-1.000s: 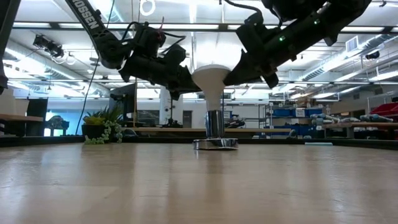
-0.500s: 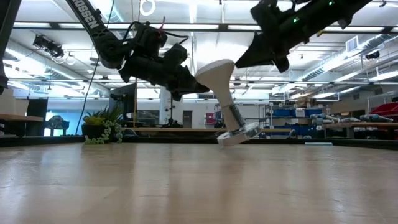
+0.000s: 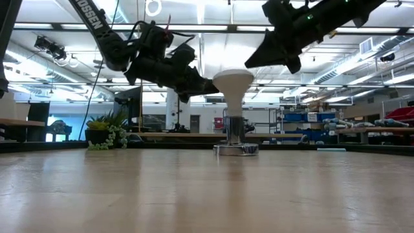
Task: Screw lightbulb
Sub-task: Remove the white lightbulb from the desk lamp
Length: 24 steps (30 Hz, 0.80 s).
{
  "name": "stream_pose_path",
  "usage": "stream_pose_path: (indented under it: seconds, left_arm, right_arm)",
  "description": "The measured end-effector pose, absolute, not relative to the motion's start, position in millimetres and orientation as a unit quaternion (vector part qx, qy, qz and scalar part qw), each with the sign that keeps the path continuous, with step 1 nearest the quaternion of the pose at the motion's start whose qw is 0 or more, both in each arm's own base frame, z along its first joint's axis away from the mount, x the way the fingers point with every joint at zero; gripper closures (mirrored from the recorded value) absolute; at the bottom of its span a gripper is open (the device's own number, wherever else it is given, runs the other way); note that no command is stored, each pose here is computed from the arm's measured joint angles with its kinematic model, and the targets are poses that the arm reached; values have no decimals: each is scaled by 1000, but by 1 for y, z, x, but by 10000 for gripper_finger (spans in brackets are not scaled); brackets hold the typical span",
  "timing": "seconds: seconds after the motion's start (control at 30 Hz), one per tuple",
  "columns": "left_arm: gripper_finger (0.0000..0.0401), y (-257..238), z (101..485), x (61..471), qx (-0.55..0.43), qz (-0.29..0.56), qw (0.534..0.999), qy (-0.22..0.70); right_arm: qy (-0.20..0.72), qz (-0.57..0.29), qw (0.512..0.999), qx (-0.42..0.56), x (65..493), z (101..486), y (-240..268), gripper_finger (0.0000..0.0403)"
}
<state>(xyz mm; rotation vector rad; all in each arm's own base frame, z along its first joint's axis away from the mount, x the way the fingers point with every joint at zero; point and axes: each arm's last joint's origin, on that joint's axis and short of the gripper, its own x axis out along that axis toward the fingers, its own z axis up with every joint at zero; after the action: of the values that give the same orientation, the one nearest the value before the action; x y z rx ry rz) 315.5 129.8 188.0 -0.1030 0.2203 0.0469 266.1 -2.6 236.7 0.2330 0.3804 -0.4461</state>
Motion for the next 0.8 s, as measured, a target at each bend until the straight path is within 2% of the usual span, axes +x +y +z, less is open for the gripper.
stream_pose_path:
  seconds: [0.43, 0.8]
  left_arm:
    - [401, 139, 221, 332, -19, 40, 997, 66]
    - [401, 138, 220, 336, -19, 24, 995, 98]
  right_arm:
    - [176, -211, 955, 111, 269, 238, -3, 393]
    - [196, -222, 948, 119, 274, 228, -18, 393]
